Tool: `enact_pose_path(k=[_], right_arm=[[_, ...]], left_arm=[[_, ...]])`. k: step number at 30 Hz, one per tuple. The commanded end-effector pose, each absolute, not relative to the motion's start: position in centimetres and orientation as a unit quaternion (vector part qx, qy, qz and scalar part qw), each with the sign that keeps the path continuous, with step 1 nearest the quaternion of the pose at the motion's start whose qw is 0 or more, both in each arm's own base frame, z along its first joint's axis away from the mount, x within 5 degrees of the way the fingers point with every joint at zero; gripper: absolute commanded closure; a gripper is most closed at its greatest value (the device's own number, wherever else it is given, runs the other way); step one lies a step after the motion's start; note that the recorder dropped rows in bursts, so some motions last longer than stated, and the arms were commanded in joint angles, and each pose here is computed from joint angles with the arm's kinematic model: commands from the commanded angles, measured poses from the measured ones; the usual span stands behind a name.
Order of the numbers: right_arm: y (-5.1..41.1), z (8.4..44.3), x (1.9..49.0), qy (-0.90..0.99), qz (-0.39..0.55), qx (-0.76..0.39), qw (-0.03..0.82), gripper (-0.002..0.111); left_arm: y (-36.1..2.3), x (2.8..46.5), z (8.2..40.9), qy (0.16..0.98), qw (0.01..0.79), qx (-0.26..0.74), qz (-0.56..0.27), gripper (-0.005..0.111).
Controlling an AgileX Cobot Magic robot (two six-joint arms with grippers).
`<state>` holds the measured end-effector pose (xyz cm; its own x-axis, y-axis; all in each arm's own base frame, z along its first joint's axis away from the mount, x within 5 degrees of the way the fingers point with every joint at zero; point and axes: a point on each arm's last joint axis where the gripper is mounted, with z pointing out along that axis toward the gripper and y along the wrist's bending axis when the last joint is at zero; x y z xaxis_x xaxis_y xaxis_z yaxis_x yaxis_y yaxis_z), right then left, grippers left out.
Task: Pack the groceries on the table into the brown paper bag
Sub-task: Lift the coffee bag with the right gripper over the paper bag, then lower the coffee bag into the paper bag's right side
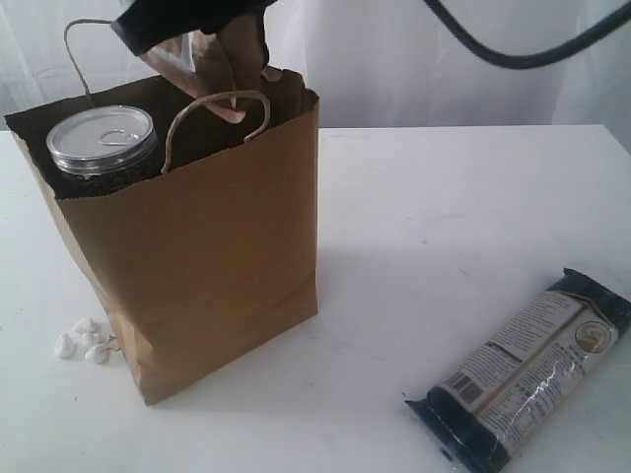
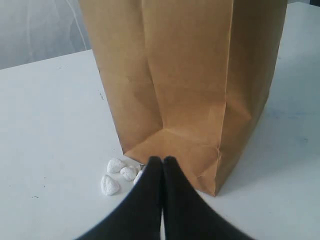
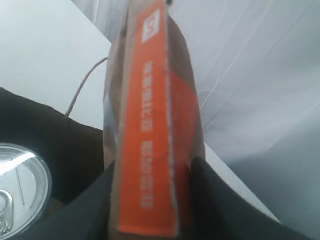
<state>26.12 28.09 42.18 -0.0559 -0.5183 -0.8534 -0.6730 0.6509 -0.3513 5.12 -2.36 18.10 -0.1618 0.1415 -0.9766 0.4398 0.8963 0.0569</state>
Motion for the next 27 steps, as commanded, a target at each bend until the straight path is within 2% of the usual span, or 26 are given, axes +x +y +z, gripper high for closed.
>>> enact_pose_path(k=[1, 16, 27], right_arm=[[27.8, 42.4, 26.2, 0.729, 0.065, -0.410, 0.545, 0.108], [27.4, 40.7, 26.5, 0.775, 0.048, -0.407, 0.480, 0.108], [28.2, 37.1, 29.1, 0.803, 0.040, -0.402, 0.439, 0.108]], left_arm=[[-2.4, 5.1, 18.0, 0.753, 0.616, 0.194, -0.123, 0.107], [-2.4, 5.1, 18.0, 0.753, 0.616, 0.194, -0.123, 0.107], [-2.4, 5.1, 18.0, 0.753, 0.616, 0.194, -0.123, 0.107]])
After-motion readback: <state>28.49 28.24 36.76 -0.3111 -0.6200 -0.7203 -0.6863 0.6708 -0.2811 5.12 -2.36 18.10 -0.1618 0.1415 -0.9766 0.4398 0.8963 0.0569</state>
